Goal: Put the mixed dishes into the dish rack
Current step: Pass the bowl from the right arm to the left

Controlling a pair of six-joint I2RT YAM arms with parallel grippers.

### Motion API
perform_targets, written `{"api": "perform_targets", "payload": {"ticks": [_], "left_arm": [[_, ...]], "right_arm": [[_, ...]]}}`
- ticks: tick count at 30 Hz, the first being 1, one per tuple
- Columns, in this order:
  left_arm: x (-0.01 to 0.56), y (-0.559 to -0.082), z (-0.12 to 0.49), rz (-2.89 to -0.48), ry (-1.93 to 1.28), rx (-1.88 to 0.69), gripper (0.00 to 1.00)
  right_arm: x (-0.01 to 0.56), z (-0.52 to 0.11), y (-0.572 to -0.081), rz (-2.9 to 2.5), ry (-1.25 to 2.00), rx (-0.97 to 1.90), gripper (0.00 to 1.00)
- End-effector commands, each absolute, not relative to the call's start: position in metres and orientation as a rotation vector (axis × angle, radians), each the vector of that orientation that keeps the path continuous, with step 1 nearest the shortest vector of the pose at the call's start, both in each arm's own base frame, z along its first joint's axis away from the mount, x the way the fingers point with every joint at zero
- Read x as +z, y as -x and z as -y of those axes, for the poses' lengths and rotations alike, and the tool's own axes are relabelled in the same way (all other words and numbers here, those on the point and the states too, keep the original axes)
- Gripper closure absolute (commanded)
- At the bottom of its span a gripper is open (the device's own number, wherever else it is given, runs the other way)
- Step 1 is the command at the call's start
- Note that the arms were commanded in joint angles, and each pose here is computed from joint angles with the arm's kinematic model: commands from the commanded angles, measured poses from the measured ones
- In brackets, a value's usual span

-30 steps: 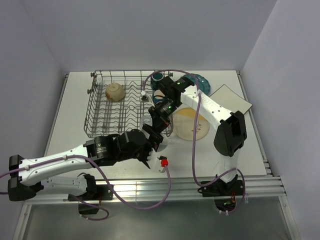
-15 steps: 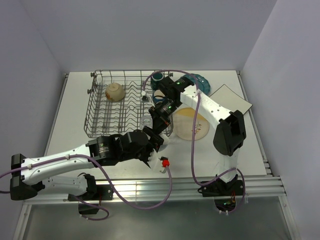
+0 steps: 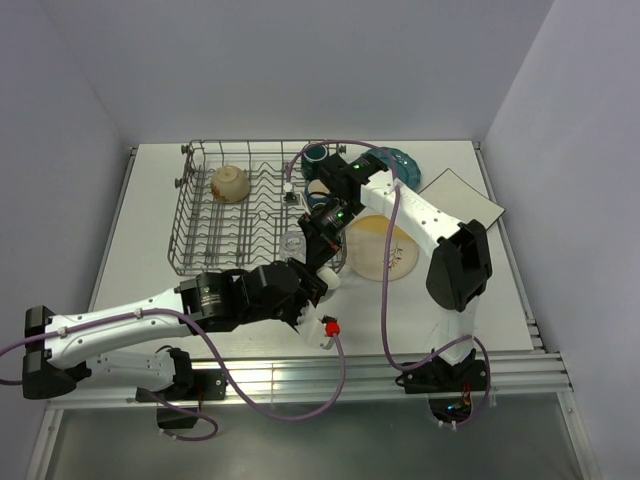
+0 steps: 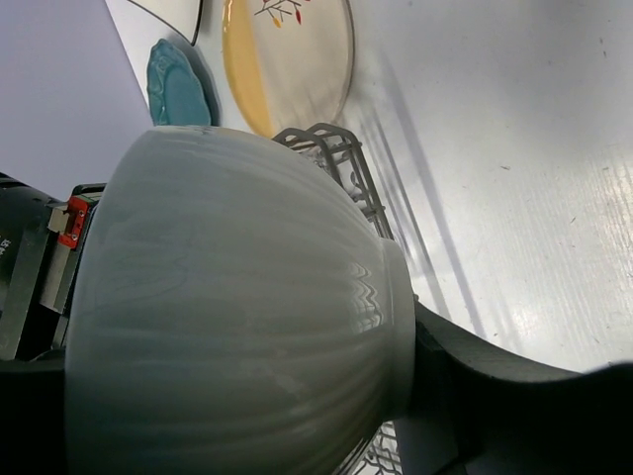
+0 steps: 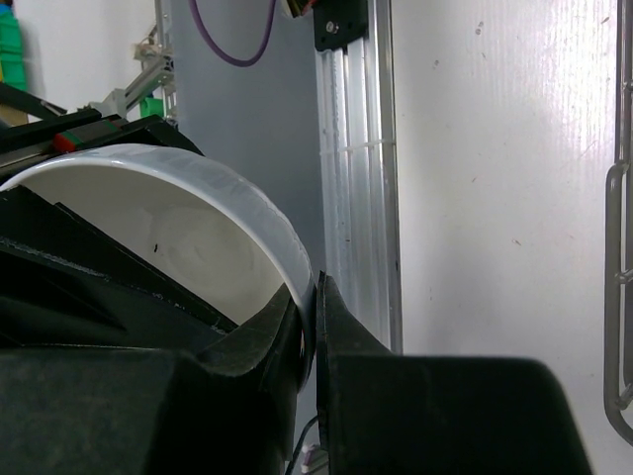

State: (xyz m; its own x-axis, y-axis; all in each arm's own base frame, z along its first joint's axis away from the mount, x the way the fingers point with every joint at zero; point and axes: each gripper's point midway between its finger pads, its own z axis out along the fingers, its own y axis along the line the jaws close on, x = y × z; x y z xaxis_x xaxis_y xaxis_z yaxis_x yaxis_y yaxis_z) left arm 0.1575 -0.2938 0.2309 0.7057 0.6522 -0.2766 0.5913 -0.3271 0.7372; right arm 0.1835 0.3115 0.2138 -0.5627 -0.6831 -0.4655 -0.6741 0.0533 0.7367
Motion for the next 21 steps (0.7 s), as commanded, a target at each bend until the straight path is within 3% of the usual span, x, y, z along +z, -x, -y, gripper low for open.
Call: {"api": "perform_targets", "payload": {"ticks": [1, 4, 11, 21], "left_arm": [[0.269, -0.164, 0.304, -0.935, -1.901, 0.089, 0.48], [0.268, -0.164, 0.303, -0.935, -1.906, 0.089, 0.56], [0.266, -0.164, 0.303, -0.938, -1.916, 0.095, 0.64], [0.263, -0.164, 0.301, -0.953, -1.925, 0.094, 0.65]], "right_arm": [[0.217, -0.303, -0.168, 2.229, -1.324, -1.559, 0.97], [0.214, -0.303, -0.169, 2.232, -1.326, -1.549, 0.9], [0.21, -0.301, -0.17, 2.241, -1.345, -1.528, 0.74], [0.213, -0.298, -0.18, 2.273, -1.361, -1.534, 0.61]]}}
